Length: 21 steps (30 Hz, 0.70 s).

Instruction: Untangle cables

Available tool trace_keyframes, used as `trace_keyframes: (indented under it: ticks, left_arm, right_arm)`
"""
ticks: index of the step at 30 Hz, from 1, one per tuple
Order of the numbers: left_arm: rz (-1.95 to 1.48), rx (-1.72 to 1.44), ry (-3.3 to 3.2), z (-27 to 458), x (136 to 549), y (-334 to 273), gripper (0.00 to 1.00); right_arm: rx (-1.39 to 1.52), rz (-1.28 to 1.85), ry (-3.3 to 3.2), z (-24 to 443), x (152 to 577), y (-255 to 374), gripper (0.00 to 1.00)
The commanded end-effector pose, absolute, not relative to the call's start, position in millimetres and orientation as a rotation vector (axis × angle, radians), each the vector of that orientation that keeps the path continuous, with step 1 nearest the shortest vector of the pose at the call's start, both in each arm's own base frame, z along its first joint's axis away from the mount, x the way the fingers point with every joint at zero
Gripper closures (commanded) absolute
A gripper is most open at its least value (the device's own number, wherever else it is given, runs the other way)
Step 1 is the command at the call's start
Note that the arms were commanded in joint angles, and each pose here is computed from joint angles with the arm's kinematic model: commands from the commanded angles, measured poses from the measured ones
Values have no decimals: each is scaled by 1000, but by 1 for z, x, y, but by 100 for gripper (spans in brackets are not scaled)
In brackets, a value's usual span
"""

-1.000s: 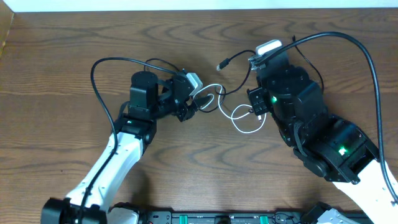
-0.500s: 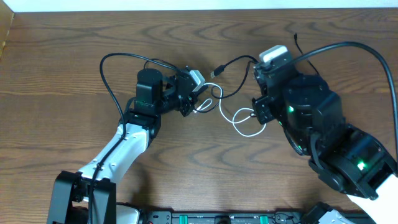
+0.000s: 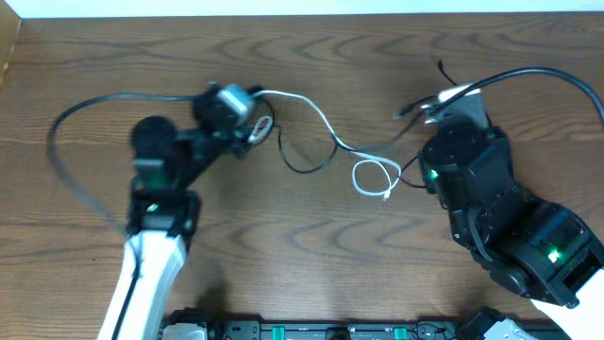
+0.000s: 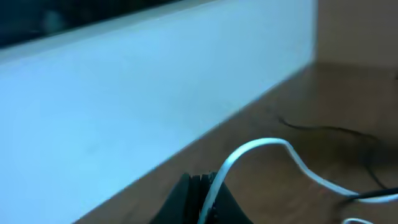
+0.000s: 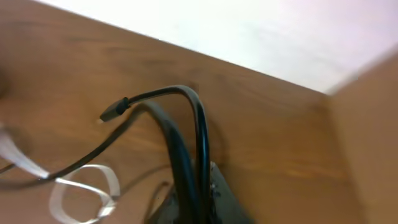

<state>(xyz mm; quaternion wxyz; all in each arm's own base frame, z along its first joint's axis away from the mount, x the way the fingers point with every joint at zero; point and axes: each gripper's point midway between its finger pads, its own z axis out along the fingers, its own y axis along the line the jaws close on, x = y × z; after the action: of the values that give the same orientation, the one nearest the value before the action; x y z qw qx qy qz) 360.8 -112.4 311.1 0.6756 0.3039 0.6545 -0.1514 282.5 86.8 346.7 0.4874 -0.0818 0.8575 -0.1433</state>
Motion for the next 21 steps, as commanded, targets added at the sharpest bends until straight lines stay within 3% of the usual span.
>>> trace_keyframes:
  ticks: [1, 10, 16, 17, 19, 20, 21]
  left_arm:
    - [-284, 582, 1449, 338, 351, -82, 93]
    - [-189, 395, 1398, 379, 326, -27, 93]
    - [-201, 388, 1402, 379, 324, -26, 93]
    - [-209, 390, 1403, 379, 324, -27, 93]
    - [-213, 395, 1402, 379, 324, -27, 93]
    - [-213, 395, 1402, 379, 324, -27, 93]
    - [-213, 395, 1402, 379, 324, -27, 93]
  right_arm:
    - [47, -529, 1995, 367, 282, 43, 99]
    - [348, -568, 2016, 356, 280, -10, 99]
    - [307, -333, 2119, 340, 296, 10, 97]
    - [211, -250, 2155, 336, 301, 28, 78]
    - [-30, -83, 2207, 329, 308, 66, 20]
    - [-154, 3, 2217, 327, 309, 85, 1]
    - [-272, 81, 2218, 325, 308, 103, 1]
